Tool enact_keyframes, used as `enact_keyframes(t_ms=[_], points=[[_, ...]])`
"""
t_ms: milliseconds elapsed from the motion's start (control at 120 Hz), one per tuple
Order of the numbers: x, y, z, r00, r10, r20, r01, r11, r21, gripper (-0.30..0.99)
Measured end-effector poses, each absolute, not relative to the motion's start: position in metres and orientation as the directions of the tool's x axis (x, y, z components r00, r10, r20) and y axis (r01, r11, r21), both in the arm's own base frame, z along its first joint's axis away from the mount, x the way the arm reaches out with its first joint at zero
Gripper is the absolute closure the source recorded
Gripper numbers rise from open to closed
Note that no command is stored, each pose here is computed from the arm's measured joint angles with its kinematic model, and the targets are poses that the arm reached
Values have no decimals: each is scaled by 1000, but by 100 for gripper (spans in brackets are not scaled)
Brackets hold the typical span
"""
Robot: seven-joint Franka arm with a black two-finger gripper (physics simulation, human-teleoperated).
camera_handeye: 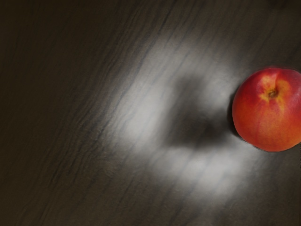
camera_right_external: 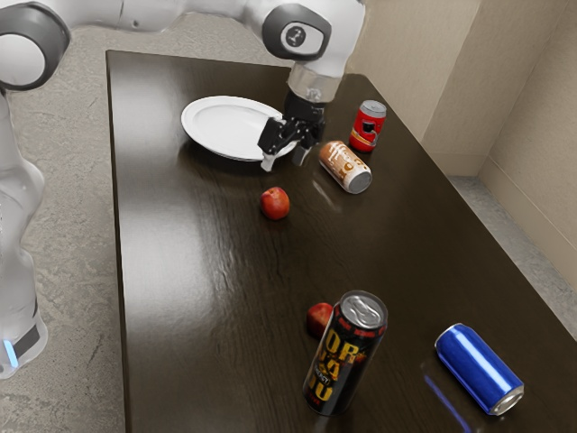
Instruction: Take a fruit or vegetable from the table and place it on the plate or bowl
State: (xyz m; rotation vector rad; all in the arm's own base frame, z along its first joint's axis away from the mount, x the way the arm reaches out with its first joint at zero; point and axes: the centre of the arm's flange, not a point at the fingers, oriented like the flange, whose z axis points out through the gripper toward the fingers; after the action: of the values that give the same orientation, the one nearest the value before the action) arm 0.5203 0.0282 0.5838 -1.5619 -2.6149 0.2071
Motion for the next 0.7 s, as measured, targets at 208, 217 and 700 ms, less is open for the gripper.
enact_keyframes(t_ms=[208, 217, 700], points=[[466, 173, 545, -623, 776, -96, 782, 617, -87, 0], [467, 173, 544, -620, 778, -97, 784, 615, -83, 0], [534, 111, 488, -203, 977, -57, 978, 205, 25, 0]])
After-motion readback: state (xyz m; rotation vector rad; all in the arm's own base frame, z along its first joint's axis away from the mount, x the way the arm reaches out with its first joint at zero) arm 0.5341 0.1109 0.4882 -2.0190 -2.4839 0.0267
